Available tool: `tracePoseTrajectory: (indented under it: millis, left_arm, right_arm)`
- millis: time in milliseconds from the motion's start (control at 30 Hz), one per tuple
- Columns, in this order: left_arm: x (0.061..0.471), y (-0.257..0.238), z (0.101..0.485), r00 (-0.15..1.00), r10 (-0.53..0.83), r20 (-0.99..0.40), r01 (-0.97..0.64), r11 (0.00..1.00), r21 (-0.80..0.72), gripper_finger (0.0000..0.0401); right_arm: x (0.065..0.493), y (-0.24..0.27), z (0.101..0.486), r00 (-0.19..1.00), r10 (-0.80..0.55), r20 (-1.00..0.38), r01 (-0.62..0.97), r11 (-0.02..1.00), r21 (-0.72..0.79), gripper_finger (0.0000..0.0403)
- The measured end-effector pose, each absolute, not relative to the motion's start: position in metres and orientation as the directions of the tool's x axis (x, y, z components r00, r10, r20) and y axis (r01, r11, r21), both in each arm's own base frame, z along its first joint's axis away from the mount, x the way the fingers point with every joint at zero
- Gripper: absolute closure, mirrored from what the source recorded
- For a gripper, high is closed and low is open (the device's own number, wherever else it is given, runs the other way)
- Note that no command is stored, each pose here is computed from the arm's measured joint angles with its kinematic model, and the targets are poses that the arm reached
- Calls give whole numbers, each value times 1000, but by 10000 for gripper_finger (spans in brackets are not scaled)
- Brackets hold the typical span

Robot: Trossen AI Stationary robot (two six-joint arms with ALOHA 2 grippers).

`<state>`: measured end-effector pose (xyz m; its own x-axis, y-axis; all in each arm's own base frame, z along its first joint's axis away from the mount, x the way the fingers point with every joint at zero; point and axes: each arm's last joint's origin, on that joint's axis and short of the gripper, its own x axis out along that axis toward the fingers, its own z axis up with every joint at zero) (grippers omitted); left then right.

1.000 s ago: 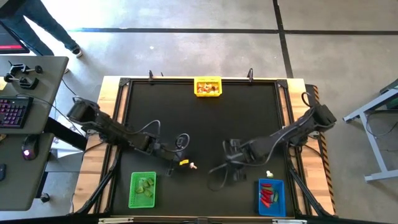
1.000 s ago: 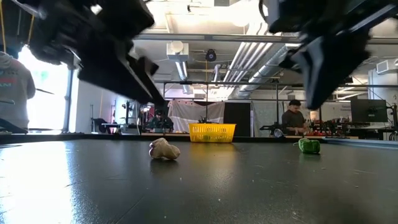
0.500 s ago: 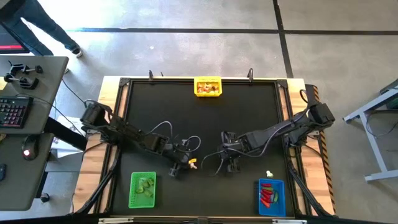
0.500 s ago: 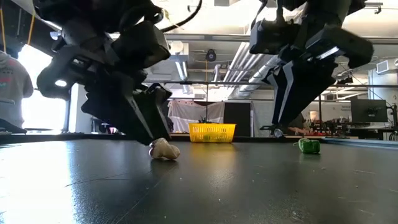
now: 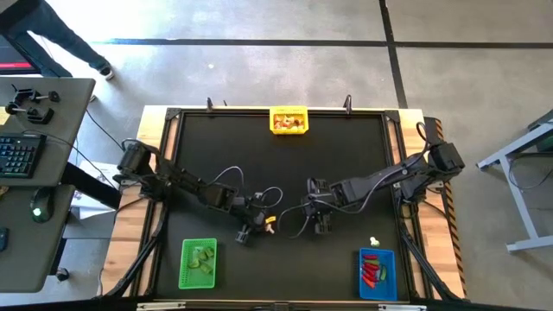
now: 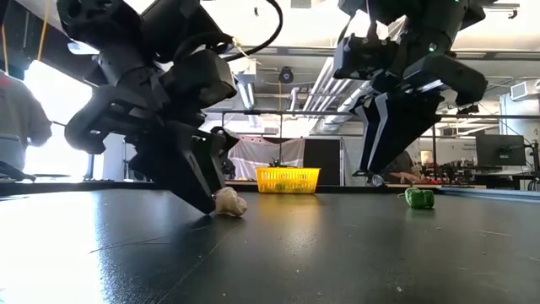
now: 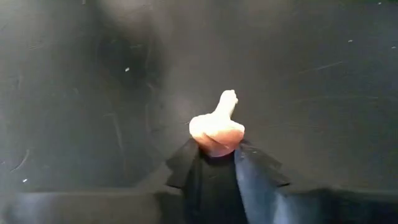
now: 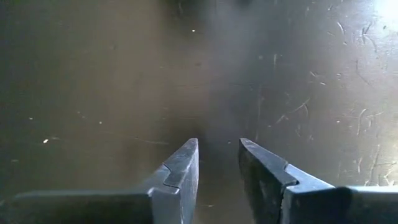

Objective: Sort produce into baskets
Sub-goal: Put the left brown mushroom into the yellow bin

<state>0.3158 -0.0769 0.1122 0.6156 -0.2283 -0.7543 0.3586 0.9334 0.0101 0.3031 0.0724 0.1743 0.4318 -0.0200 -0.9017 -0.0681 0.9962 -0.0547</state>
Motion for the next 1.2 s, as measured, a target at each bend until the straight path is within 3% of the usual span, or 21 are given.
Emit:
tracePoseTrajectory:
  millis: [200,400,700,1000,1200]
  left_arm:
    - [317,-67,114,610,-238,-756,368,930,4,392]
    - [312,-43,138,645,-132,-752,292,953,83,394]
    - [296,39,190,726,135,-674,-132,990,56,397]
    - [312,118,226,686,294,-666,-285,950,126,398]
    - [332,176,236,607,349,-714,-360,922,145,397]
  right_arm:
    - [304,70,174,431,-23,-902,-75,995,-61,297]
    - [302,69,174,418,-28,-908,-94,993,-74,297]
    - [306,50,174,413,-71,-908,-38,995,-95,297]
    - [310,24,174,417,-165,-894,53,986,-158,297]
    - [311,12,175,419,-177,-891,21,982,-185,297]
